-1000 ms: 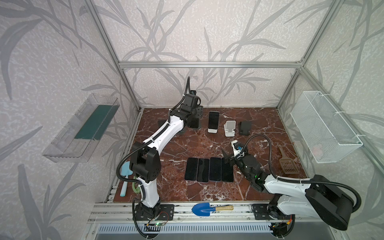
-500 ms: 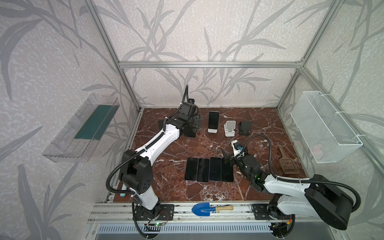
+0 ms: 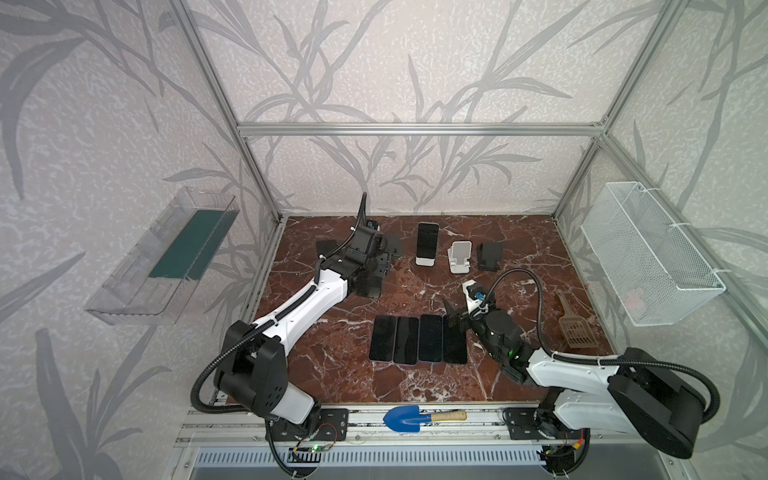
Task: Remove the phone from the phone stand
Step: Place the phone at the middle-left of the table.
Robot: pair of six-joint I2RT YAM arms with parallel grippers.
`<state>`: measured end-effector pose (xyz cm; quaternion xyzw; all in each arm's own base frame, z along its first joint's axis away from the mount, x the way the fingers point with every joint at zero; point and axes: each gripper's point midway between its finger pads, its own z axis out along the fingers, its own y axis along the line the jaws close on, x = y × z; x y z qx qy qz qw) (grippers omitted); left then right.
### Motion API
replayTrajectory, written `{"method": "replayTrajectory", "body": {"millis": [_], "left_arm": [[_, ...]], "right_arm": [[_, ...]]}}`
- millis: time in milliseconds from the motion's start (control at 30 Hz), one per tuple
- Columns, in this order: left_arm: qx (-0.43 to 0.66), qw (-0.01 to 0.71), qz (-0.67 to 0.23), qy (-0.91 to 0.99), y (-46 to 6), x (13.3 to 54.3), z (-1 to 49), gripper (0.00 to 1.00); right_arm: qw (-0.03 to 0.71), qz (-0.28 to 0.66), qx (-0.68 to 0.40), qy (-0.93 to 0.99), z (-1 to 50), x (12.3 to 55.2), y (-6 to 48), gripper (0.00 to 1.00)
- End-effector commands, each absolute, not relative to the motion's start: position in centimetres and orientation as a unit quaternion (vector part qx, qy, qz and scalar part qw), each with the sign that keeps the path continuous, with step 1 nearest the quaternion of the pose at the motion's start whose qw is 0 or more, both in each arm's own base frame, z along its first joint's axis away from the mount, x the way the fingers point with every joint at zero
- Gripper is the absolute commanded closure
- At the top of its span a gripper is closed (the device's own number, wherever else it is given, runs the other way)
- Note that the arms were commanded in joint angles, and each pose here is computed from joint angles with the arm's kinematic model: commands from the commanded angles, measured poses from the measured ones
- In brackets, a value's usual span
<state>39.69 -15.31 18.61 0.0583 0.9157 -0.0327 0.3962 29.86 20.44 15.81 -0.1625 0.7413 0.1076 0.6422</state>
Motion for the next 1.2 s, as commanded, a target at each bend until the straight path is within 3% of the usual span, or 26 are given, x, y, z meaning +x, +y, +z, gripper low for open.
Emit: {"method": "replayTrajectory", "body": {"millis": [0, 500, 1167], "left_arm": [[0.033, 0.416, -0.032, 0.908, -14.2, 39.5, 19.5, 0.55], [0.014, 0.325, 0.019, 0.945, -10.9, 34.9, 12.8, 0.56], [-0.005, 0.257, 0.006, 0.966, -11.1, 32.9, 6.8, 0.58]], "right_arm": [[0.656, 0.118, -0.145, 0.731, 16.9, 30.2, 20.4, 0.01], [0.658, 0.112, -0.146, 0.730, 16.2, 30.5, 20.6, 0.01], [0.662, 0.121, -0.139, 0.726, 16.9, 30.0, 20.2, 0.01]]}}
